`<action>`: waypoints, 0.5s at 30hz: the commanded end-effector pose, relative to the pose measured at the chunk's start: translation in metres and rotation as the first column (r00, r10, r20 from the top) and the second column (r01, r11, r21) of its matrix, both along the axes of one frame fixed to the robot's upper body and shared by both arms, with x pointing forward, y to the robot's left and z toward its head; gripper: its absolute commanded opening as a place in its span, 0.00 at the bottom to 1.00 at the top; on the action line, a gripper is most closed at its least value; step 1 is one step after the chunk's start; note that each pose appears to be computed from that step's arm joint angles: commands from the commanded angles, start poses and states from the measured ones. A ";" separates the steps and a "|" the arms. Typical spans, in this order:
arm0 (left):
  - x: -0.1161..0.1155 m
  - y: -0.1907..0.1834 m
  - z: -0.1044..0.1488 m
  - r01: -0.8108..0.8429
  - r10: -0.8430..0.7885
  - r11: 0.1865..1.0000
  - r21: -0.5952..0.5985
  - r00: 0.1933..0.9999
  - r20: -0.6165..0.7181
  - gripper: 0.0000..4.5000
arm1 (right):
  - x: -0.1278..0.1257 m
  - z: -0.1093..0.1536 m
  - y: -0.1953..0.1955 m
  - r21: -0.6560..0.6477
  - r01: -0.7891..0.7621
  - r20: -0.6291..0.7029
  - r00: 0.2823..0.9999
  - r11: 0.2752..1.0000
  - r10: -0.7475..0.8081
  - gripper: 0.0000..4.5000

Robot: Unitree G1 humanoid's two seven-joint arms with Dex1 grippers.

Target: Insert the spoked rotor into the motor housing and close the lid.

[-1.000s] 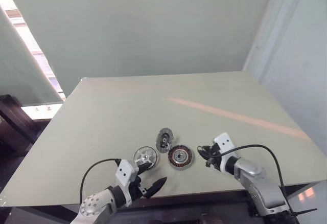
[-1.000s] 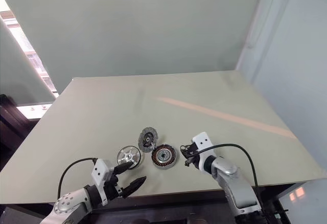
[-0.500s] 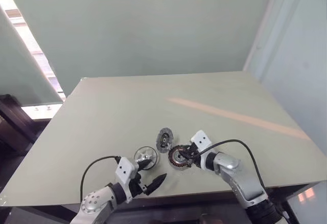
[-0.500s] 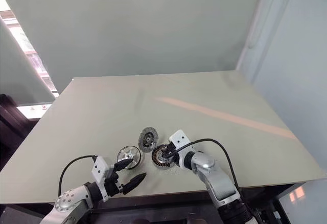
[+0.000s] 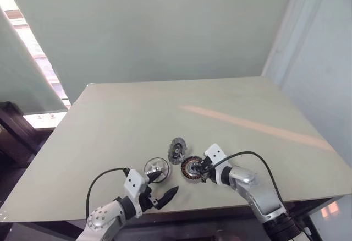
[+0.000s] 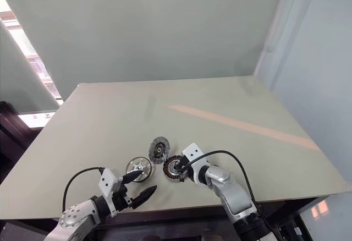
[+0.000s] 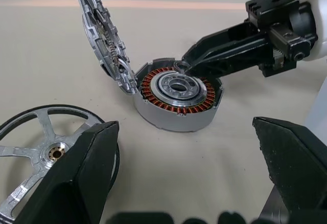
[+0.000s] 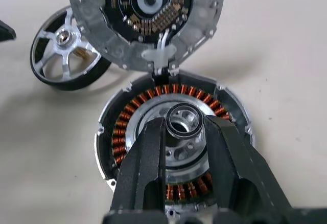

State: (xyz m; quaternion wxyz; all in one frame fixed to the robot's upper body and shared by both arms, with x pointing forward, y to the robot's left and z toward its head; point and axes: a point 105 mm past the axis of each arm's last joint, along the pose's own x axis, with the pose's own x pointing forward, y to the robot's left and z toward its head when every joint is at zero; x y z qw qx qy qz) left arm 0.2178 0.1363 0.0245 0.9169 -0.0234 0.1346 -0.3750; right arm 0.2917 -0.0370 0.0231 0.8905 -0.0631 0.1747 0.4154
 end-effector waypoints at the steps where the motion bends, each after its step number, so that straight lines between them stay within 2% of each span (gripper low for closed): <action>1: 0.003 0.002 0.006 0.003 -0.003 1.000 0.011 0.999 0.038 1.00 | 0.003 0.012 0.007 0.020 -0.021 0.049 0.999 1.000 0.020 0.18; 15: 0.004 0.004 0.007 -0.001 0.000 1.000 0.018 0.999 0.040 1.00 | 0.002 0.003 0.008 0.001 -0.026 0.028 0.999 1.000 0.026 0.18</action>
